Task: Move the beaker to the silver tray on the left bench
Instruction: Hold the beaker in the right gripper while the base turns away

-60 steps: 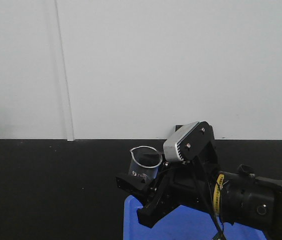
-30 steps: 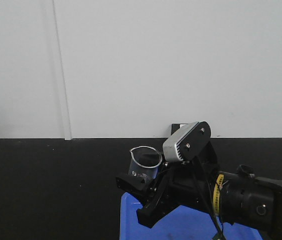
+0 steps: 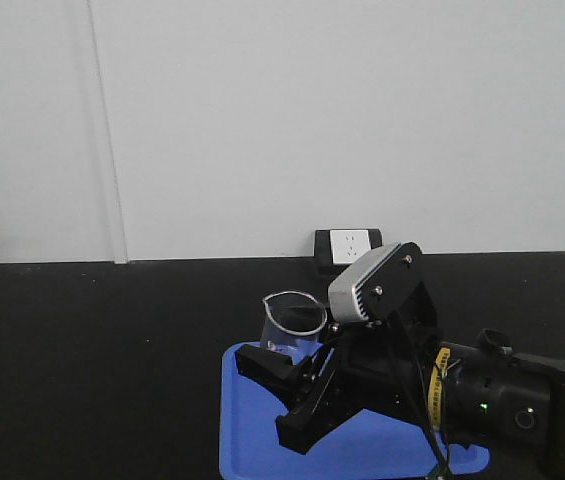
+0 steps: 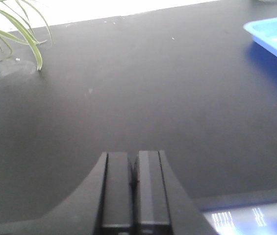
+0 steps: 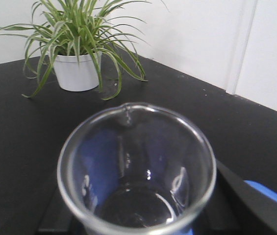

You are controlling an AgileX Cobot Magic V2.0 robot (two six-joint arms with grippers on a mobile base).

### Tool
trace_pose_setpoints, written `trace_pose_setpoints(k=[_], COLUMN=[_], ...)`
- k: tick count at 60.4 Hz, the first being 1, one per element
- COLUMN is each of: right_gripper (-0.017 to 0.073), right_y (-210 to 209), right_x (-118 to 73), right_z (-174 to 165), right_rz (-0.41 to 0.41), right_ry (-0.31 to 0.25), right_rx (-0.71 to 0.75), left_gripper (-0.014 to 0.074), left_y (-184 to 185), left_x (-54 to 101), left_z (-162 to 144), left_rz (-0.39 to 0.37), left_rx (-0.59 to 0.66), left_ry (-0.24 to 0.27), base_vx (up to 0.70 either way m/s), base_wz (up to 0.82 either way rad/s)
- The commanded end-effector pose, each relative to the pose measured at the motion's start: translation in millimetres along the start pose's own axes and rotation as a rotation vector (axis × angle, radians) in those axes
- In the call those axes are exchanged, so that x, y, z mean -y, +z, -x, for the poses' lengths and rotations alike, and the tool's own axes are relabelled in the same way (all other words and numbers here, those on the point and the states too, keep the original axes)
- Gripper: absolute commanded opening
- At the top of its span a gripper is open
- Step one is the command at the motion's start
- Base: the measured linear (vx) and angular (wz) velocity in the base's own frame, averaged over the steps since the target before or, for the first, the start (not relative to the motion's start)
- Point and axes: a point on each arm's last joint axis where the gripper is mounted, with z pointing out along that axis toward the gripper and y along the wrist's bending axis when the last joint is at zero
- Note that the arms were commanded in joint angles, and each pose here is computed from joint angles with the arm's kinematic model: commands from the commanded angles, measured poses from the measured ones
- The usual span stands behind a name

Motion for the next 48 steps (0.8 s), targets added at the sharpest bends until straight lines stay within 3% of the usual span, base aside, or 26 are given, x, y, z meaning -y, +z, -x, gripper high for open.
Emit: trace_pose_setpoints(k=[1,48], right_gripper=[-0.0014,-0.0014], right_y=[-7.7,-7.7], right_x=[-4.6,-4.6], right_z=[23.5,23.5], right_rz=[0.023,0.023], right_ry=[-0.008,-0.008], right_rx=[0.091,0.091], left_gripper=[0.0001,0.0001], left_y=[1.5,1.5], left_x=[0.7,0.7], left_z=[0.9,0.9], left_rz=[-0.005,-0.005], left_rx=[0.064,0.064], left_ry=[-0.003,-0.003], base_vx=[-0.24,-0.31], base_wz=[-0.02,0.04])
